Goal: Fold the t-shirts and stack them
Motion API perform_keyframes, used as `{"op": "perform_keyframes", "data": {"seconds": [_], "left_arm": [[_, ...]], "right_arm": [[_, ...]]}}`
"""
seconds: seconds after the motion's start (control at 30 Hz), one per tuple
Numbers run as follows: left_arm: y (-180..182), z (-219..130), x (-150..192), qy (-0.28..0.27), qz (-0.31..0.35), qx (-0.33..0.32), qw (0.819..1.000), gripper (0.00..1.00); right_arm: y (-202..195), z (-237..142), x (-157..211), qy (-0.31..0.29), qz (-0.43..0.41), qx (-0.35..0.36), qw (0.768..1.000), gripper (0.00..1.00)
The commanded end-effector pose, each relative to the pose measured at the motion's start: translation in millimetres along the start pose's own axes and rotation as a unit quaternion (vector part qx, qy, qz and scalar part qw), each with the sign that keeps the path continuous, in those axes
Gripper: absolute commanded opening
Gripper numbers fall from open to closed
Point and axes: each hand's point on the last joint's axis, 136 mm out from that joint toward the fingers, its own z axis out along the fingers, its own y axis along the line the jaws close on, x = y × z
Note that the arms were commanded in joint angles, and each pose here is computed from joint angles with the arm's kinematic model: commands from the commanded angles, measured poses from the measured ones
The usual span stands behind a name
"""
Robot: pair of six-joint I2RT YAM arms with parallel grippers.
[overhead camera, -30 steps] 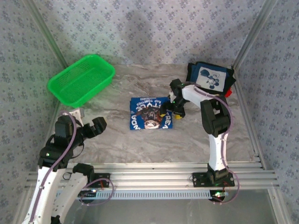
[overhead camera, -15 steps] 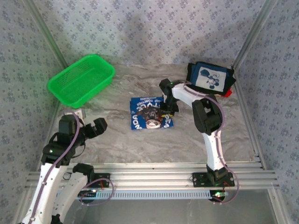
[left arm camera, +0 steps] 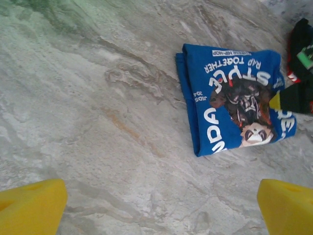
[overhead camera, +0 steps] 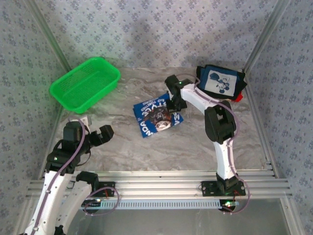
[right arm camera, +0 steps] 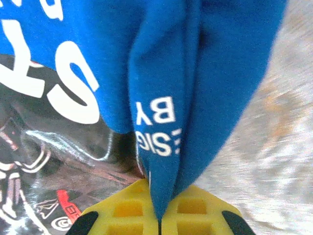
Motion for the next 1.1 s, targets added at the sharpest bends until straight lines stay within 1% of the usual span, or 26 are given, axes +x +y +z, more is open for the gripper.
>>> {"op": "perform_keyframes", "data": {"seconds": [0.0,0.13,0.23,0.57,0.73,1.07], "left_arm": [[-19.4,-1.1,-8.6,-0.011,0.004,0.049,0.999,1.0],[-33.6,-9.8,-19.8,-0.024,0.017,0.073,0.997,1.0],[-39.1,-15.8,-27.2,-0.031,0.025,0.076,0.996,1.0],[-46.3,-27.0,-39.1,-0.044,0.041,0.076,0.995,1.0],[-43.4,-26.8,-36.5,-0.042,0.041,0.072,0.996,1.0],[-40.7,-26.4,-34.7,-0.041,0.039,0.067,0.996,1.0]], "right_arm": [[-42.8,-57.8,-29.4,-0.063,-0.019,0.075,0.995,0.0],[-67.1,-87.4,-56.6,-0.111,-0.012,0.096,0.989,0.0],[-76.3,-103.1,-76.2,-0.142,-0.014,0.103,0.984,0.0],[-100.5,-144.3,-126.4,-0.209,-0.037,0.145,0.966,0.0],[-118.8,-169.5,-140.5,-0.244,-0.029,0.149,0.958,0.0],[-160.9,-207.7,-144.7,-0.284,-0.006,0.165,0.944,0.0]]}}
